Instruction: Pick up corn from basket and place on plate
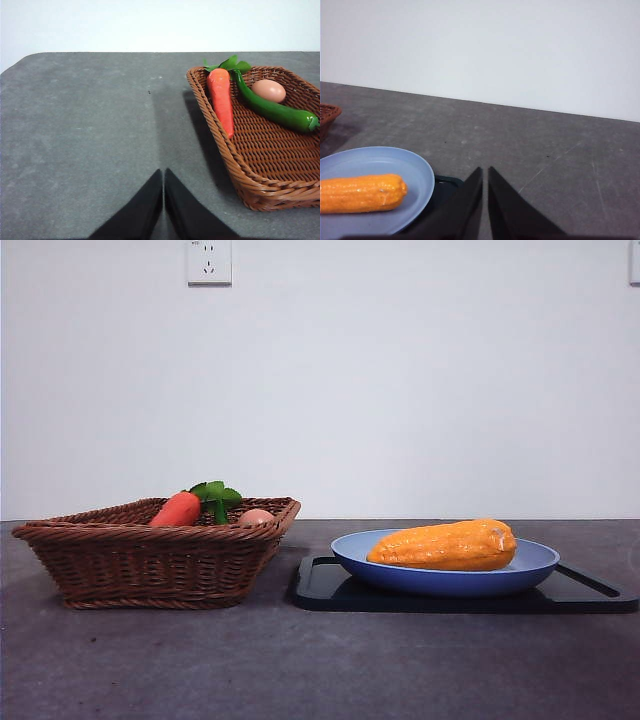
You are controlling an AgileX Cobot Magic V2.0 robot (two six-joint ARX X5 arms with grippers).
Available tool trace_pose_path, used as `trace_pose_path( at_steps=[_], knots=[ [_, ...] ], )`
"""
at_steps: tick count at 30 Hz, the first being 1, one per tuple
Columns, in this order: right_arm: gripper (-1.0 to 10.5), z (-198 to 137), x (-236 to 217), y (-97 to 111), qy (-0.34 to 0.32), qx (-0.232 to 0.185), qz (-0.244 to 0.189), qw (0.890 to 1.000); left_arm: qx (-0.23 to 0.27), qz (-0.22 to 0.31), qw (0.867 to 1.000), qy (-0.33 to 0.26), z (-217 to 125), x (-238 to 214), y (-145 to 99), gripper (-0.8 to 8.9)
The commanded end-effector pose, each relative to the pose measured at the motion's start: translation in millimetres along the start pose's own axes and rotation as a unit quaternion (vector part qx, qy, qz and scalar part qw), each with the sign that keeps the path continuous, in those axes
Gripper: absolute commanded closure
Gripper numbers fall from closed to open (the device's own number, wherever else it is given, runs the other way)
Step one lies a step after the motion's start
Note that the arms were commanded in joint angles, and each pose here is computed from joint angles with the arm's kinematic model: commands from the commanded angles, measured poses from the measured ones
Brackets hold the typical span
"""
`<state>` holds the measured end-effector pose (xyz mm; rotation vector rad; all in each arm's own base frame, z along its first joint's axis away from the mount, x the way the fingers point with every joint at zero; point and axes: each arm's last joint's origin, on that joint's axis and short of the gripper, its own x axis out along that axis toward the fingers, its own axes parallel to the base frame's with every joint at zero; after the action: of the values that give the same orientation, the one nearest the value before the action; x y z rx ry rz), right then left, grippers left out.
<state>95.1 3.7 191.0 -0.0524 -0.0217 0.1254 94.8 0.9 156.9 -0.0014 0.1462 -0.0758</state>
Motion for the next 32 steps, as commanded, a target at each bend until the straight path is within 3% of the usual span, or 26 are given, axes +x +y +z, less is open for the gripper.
trace_pose_path(
  at_steps=[1,20,32],
  knots=[
    [9.4,-8.1,0.0,0.0,-0.001,0.013,-0.011,1.000,-0.004,0.000,1.000,0.015,-9.5,2.6,0.4,8.06],
    [9.4,-40.3,0.1,1.6,0.087,0.044,-0.011,0.995,-0.004,0.000,1.000,0.015,-9.5,2.6,0.4,8.06],
    [9.4,-39.8,0.2,1.5,0.085,0.044,-0.011,0.995,-0.004,0.000,1.000,0.015,-9.5,2.6,0.4,8.06]
  ],
)
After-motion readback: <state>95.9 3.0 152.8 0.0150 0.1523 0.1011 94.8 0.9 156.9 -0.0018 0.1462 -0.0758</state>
